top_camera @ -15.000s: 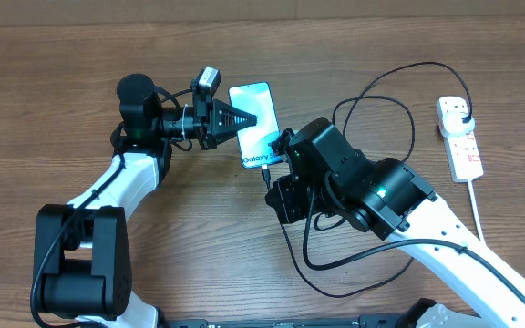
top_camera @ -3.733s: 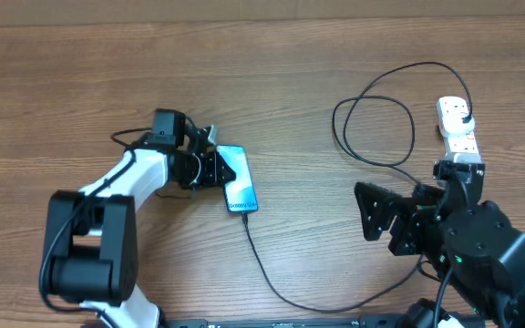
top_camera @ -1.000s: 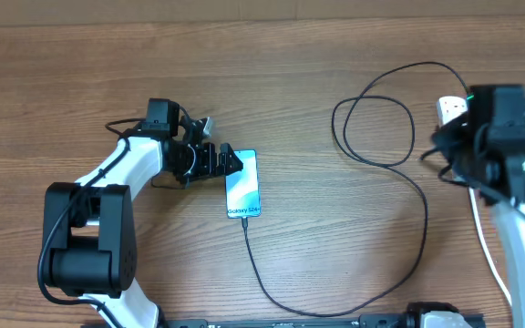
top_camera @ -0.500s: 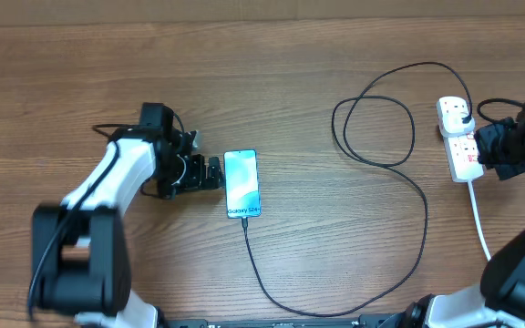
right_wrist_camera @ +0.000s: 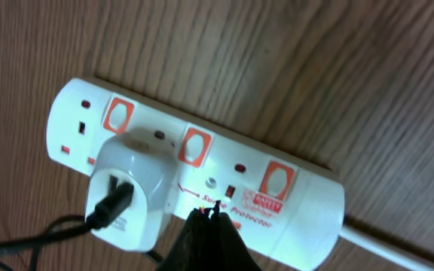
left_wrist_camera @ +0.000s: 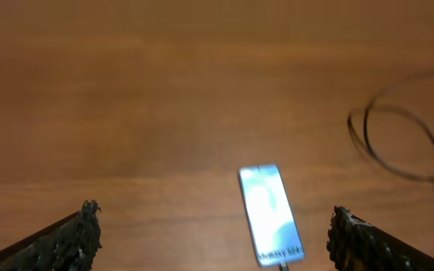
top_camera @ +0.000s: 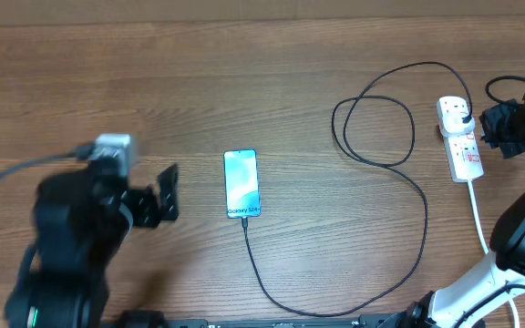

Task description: Plug charger to phone and switch on socket

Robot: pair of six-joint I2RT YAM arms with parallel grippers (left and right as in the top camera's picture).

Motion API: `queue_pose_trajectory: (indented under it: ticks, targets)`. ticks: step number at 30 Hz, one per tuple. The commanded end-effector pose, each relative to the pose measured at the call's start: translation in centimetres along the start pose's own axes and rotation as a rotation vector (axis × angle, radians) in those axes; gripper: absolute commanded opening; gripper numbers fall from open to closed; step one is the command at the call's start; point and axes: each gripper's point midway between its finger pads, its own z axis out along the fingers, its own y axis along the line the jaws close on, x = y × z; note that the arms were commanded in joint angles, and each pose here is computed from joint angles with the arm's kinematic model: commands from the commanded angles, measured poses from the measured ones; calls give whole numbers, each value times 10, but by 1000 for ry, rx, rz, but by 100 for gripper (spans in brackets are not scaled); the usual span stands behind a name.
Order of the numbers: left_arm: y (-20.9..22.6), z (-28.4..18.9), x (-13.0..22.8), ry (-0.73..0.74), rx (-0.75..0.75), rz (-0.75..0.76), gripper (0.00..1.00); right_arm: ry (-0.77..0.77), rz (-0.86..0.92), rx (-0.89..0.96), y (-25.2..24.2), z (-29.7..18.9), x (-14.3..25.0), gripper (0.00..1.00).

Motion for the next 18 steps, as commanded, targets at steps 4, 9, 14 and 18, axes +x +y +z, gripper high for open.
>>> queue_pose_trajectory:
  ticks: [4,9,14,18]
  targets:
    - [8,-47,-9,-158,-65,26,100,14,-13,14,2,21,-5,4]
    - [8,-51,-5,-159,-66,26,100,-5,-33,-7,8,32,-12,4]
    - [10,-51,10,-104,-71,22,100,42,-40,-52,16,41,-6,4]
    - [12,-51,27,-38,-76,18,100,46,-47,-84,23,41,-6,4]
